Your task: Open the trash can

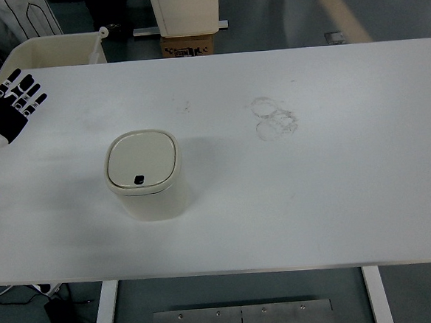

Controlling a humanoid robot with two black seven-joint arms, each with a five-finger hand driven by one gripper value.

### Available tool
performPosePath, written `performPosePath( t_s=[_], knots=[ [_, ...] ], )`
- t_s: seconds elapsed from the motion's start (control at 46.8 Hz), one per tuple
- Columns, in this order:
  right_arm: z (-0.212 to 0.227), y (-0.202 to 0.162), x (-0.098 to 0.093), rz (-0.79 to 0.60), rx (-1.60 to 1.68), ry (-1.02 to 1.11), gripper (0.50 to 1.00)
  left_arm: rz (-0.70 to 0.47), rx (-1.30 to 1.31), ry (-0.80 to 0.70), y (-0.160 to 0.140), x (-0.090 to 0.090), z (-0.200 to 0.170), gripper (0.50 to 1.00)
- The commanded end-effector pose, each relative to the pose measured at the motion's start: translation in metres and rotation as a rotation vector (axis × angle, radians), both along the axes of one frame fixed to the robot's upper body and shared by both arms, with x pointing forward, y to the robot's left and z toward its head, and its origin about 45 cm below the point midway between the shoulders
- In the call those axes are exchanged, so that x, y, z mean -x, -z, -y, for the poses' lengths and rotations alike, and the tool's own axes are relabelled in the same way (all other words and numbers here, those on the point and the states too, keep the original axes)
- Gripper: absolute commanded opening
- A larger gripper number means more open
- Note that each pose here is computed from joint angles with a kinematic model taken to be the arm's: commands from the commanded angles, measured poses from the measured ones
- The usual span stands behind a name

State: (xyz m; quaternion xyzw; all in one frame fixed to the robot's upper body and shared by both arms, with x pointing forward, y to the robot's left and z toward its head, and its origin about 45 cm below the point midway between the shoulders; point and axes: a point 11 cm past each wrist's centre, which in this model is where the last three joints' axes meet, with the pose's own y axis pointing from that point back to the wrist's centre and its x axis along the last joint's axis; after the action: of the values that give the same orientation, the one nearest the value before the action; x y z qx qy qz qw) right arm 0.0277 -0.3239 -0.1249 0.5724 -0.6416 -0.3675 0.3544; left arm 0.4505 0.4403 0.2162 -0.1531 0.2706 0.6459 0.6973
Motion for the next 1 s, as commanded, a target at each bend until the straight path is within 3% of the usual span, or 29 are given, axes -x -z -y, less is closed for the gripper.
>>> performPosePath(
  t_s=[0.0,0.748,0.983],
  knots=[
    [0.0,0.0,0.0,0.0,0.0,0.001,0.991,-0.01,-0.005,-0.006,0.002,0.0,0.0,1.0],
    [0.0,0.0,0.0,0.0,0.0,0.001,0.991,-0.037,0.001,-0.006,0.014,0.003,0.006,1.0],
    [0.0,0.0,0.0,0.0,0.0,0.001,0.991,-0.013,-0.007,0.008,-0.002,-0.006,0.008,1.0]
  ],
)
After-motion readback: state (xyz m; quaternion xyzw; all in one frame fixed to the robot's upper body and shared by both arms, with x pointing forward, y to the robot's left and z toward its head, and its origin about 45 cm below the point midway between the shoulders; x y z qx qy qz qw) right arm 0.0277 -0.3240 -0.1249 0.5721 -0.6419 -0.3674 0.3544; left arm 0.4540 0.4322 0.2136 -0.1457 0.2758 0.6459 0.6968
